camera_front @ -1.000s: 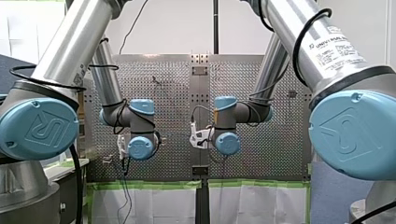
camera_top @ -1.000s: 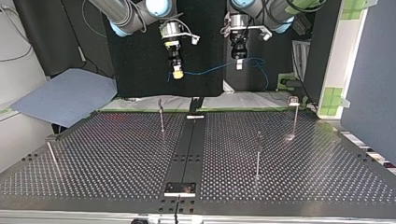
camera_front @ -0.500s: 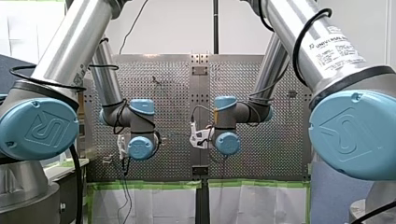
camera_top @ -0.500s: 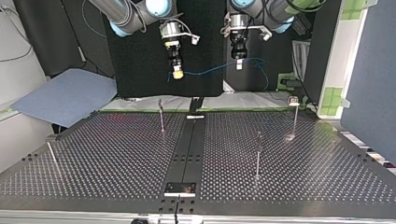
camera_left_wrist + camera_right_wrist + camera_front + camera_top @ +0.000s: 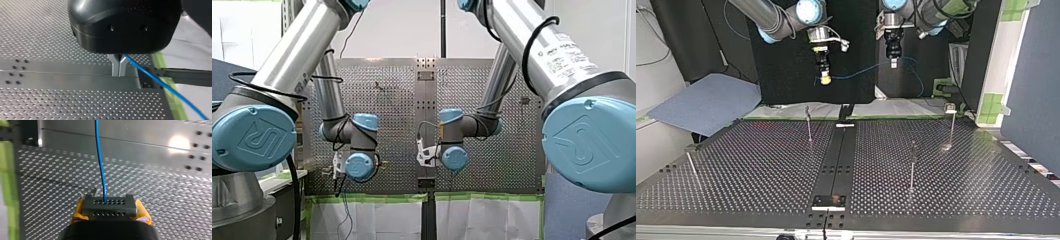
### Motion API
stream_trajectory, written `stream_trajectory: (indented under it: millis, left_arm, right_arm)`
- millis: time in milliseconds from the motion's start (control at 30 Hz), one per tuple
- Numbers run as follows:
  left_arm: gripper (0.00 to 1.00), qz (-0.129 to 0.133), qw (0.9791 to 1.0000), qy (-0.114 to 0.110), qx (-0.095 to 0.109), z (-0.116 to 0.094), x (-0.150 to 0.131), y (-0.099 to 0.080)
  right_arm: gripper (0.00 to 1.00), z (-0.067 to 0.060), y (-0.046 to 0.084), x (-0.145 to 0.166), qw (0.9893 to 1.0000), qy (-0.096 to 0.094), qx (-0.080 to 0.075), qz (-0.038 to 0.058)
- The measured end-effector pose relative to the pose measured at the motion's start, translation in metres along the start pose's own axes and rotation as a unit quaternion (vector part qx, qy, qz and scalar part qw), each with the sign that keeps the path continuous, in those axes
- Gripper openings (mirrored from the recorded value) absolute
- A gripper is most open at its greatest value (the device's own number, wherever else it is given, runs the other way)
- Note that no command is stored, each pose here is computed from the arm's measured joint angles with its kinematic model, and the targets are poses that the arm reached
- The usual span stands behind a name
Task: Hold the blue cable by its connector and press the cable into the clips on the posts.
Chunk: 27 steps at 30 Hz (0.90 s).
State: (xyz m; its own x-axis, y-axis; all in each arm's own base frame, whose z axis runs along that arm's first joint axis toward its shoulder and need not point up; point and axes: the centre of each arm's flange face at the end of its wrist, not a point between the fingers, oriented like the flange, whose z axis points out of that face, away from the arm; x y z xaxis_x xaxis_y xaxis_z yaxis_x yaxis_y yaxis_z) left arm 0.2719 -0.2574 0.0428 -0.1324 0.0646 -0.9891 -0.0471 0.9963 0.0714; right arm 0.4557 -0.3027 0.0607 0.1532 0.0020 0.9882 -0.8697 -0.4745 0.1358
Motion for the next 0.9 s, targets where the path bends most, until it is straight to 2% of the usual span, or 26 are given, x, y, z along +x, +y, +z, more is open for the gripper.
stream_trajectory:
  millis: [200,433,533,600,700,900]
  left_arm:
    - [0.0,0.004,1.0,0.005,0.0,-0.001,0.003,0.001]
    - [0.0,0.004,1.0,0.006,0.0,-0.001,0.003,0.001]
    - [0.0,0.005,1.0,0.002,0.003,-0.002,0.002,-0.002]
    - [0.0,0.004,1.0,-0.001,0.005,-0.003,-0.002,-0.003]
    - [0.0,-0.002,1.0,-0.004,0.002,-0.005,-0.008,-0.004]
    - [0.0,0.005,0.9999,-0.008,-0.009,-0.005,-0.023,0.0]
  right_arm:
    - [0.0,-0.005,0.001,-0.009,0.9996,-0.028,0.002,-0.0089]
    - [0.0,-0.012,0.002,-0.015,0.9981,-0.059,0.006,-0.0189]
    - [0.0,-0.014,0.003,-0.016,0.9976,-0.066,0.006,-0.0201]
    - [0.0,-0.015,0.003,-0.013,0.9977,-0.066,0.004,-0.0173]
    - [0.0,-0.014,0.002,-0.002,0.9983,-0.057,0.003,-0.0092]
    - [0.0,-0.012,-0.003,0.025,0.9992,-0.033,0.017,0.0141]
